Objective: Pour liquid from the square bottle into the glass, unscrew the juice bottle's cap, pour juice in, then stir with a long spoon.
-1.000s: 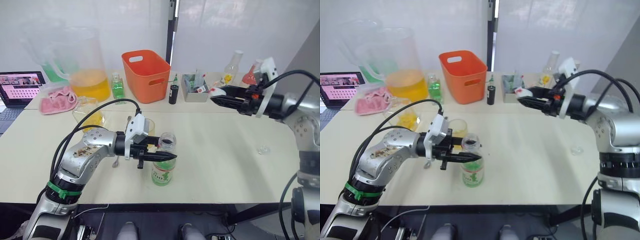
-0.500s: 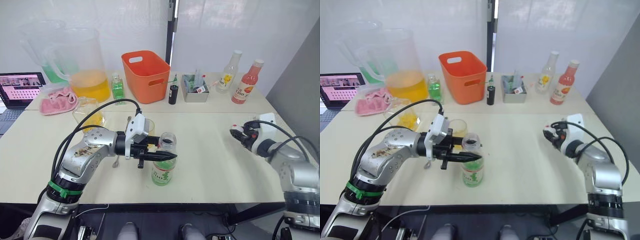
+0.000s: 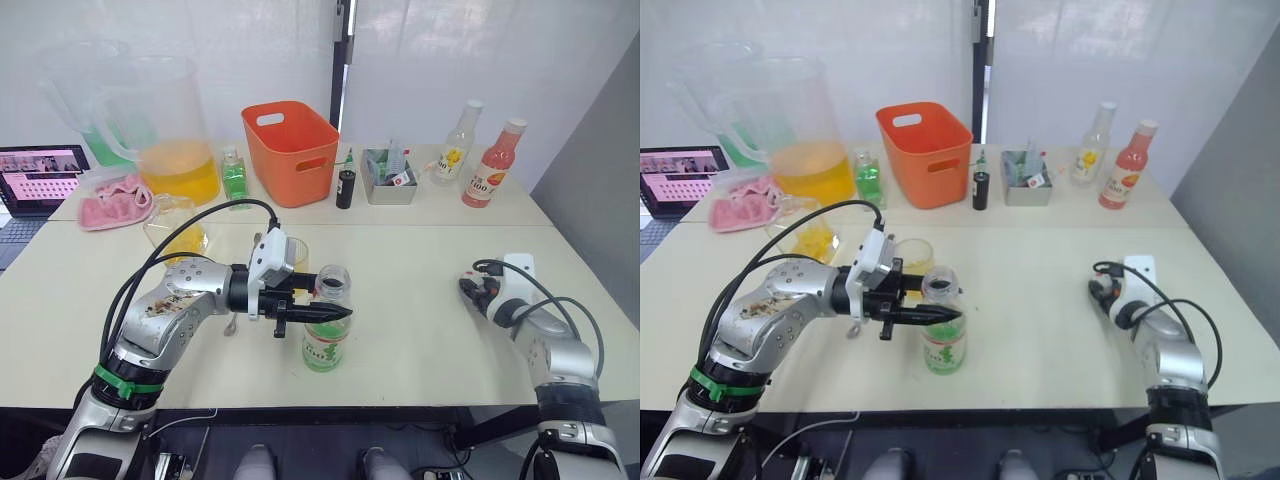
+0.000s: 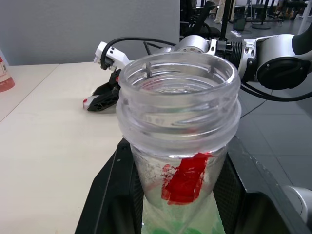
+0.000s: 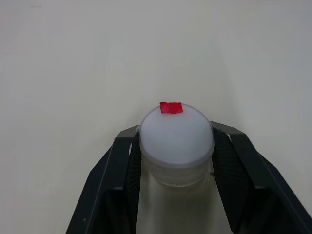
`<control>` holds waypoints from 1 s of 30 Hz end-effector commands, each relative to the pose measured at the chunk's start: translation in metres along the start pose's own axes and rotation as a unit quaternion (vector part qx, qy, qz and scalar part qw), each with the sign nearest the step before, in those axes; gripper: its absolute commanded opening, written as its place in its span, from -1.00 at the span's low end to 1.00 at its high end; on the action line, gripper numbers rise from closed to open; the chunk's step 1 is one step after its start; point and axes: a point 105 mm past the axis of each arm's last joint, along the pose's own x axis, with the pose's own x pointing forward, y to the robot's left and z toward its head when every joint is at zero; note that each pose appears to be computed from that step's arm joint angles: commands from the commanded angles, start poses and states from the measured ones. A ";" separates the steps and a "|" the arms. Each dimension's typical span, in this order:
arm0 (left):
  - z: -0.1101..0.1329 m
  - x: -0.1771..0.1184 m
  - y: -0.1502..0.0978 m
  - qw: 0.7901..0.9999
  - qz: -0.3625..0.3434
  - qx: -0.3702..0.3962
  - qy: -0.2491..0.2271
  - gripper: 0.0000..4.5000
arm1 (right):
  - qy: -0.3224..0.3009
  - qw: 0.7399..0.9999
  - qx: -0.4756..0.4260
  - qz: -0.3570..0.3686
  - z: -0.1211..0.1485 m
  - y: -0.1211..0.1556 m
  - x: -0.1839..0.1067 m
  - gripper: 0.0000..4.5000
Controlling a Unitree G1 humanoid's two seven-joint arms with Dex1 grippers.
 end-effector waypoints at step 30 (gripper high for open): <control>0.025 -0.047 0.006 0.993 0.104 -0.051 0.001 -0.38 | -0.111 0.892 -0.136 0.417 0.135 0.140 -0.098 0.98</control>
